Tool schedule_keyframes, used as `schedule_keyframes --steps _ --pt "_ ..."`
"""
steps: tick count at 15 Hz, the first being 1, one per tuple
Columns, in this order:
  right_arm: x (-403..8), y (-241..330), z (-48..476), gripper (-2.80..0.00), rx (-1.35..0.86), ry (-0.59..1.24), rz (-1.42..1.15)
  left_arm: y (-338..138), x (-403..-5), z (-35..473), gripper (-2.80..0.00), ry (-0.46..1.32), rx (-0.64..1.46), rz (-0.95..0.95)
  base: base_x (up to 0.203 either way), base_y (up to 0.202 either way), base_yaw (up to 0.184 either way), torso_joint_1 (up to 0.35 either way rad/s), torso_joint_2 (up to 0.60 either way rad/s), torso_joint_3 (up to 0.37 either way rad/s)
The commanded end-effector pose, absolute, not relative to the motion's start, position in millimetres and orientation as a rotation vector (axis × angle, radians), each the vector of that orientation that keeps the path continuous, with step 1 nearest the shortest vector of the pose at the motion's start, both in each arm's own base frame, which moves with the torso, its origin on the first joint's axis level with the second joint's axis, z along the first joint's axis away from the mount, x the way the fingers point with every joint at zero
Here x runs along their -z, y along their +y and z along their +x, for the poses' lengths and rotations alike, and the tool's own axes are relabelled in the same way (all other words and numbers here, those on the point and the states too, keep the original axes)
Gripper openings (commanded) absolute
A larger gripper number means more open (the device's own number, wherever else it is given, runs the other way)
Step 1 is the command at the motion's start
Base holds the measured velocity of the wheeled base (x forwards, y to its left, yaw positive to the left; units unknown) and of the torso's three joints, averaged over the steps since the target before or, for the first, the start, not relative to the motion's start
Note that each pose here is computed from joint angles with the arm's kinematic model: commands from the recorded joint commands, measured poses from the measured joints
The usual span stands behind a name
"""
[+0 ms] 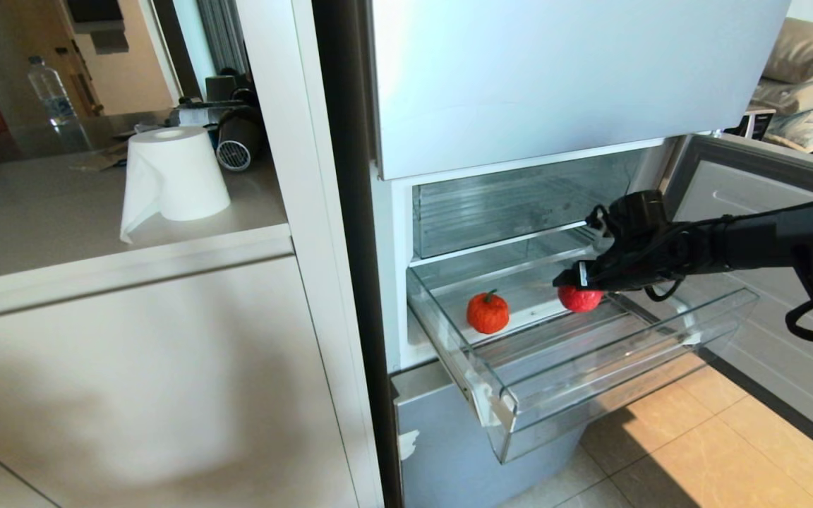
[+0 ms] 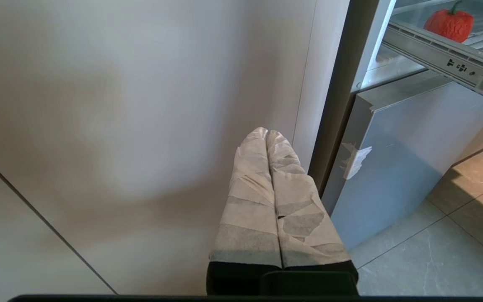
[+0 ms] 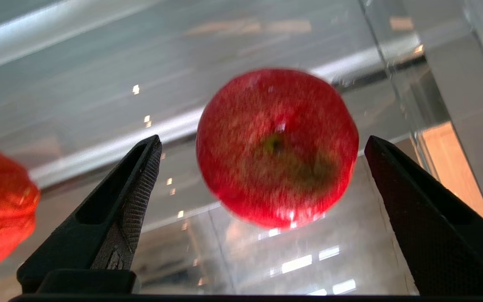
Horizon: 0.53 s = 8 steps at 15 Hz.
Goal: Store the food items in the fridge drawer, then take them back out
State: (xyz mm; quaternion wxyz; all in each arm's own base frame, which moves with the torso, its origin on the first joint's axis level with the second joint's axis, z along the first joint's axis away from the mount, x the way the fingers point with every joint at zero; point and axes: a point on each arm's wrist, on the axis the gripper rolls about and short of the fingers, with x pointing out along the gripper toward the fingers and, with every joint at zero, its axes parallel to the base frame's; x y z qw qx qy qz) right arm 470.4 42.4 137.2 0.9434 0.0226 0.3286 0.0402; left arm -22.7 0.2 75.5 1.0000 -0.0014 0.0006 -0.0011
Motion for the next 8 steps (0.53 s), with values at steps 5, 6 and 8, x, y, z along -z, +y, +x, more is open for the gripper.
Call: schedule_keyframes --steps 5,6,8 --pt "-136.5 40.9 469.6 0.0 -0.079 0.655 0.046 0.2 -75.5 -22.7 -2.8 0.002 0.002 -0.003 0.0 0.0 0.0 0.0 0.0 0.0" --pt "-134.9 41.0 469.6 0.0 -0.081 0.658 0.049 0.2 -75.5 -22.7 -2.8 0.002 0.002 -0.003 0.0 0.0 0.0 0.0 0.0 0.0" --pt "-131.4 41.1 472.4 0.0 -0.08 0.626 0.048 0.2 -75.5 -22.7 -2.8 0.002 0.002 -0.003 0.0 0.0 0.0 0.0 0.0 0.0"
